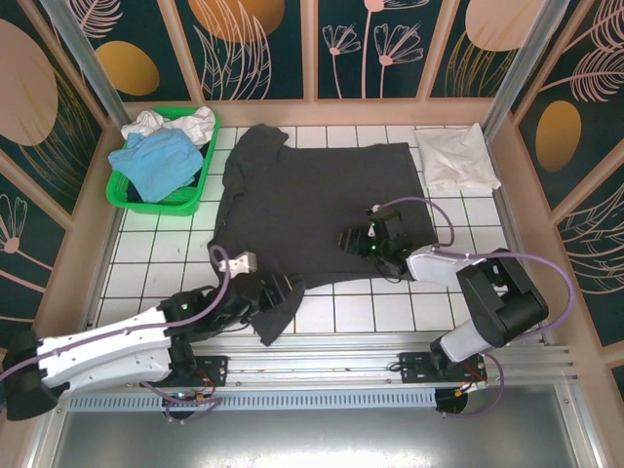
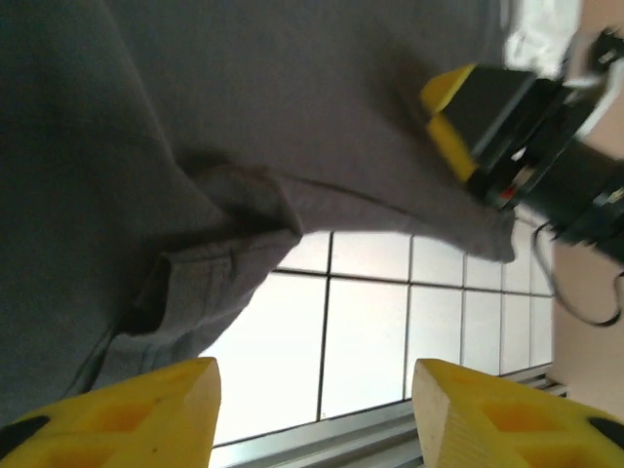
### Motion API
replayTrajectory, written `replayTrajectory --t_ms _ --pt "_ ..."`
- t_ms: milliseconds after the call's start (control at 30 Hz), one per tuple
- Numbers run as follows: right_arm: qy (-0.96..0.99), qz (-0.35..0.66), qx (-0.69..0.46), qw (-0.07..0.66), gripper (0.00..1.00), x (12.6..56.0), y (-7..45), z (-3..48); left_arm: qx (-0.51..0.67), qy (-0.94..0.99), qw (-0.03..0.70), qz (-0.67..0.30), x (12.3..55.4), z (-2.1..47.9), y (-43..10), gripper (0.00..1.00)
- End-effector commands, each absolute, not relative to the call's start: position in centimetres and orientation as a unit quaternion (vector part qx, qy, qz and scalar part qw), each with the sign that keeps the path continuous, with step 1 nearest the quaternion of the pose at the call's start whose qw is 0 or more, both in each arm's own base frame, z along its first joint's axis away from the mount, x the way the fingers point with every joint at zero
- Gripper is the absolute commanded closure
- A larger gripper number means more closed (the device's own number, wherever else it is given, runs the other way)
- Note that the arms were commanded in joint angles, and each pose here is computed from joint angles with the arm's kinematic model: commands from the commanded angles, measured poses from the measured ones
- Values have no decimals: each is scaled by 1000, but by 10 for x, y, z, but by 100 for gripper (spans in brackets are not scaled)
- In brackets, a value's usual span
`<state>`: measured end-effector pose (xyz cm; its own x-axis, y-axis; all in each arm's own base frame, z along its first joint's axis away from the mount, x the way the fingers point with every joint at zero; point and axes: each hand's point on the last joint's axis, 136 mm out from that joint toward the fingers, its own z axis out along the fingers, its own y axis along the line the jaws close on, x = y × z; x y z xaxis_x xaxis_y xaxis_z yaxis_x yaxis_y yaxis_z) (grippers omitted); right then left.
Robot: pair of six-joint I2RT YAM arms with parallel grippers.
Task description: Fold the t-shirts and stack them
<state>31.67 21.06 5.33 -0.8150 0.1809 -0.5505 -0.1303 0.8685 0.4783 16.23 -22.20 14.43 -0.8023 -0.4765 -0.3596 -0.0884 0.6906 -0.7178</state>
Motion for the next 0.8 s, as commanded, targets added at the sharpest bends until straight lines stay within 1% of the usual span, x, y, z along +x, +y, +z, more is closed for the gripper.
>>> replayTrajectory --t_ms 0,67,133,233,333,367,433,500,600,667,767 --pt "915 246 -7 321 29 317 216 62 -215 862 354 -291 185 139 -170 35" --pt "922 213 9 322 29 319 203 56 -218 860 375 -270 198 139 -155 31" --pt "930 177 25 321 29 321 188 50 -213 865 383 -244 215 135 -147 29" --pt "939 153 35 306 29 315 178 38 -190 879 383 -210 245 126 -147 25" --pt "946 97 114 287 30 310 127 21 -181 897 370 -162 277 109 -140 26" --pt "945 93 129 286 30 305 116 18 -178 900 368 -149 285 106 -136 25" --pt "940 115 157 280 30 297 100 16 -192 908 359 -102 296 83 -114 23" --pt "935 143 164 281 30 293 98 18 -210 917 328 -83 300 56 -94 24" --pt "933 142 168 283 30 289 92 21 -223 931 284 -61 294 23 -76 30" --pt "934 133 176 281 31 288 82 22 -230 934 272 -29 284 11 -64 30" --pt "929 128 179 297 31 293 71 36 -230 936 262 -40 275 7 -64 30"
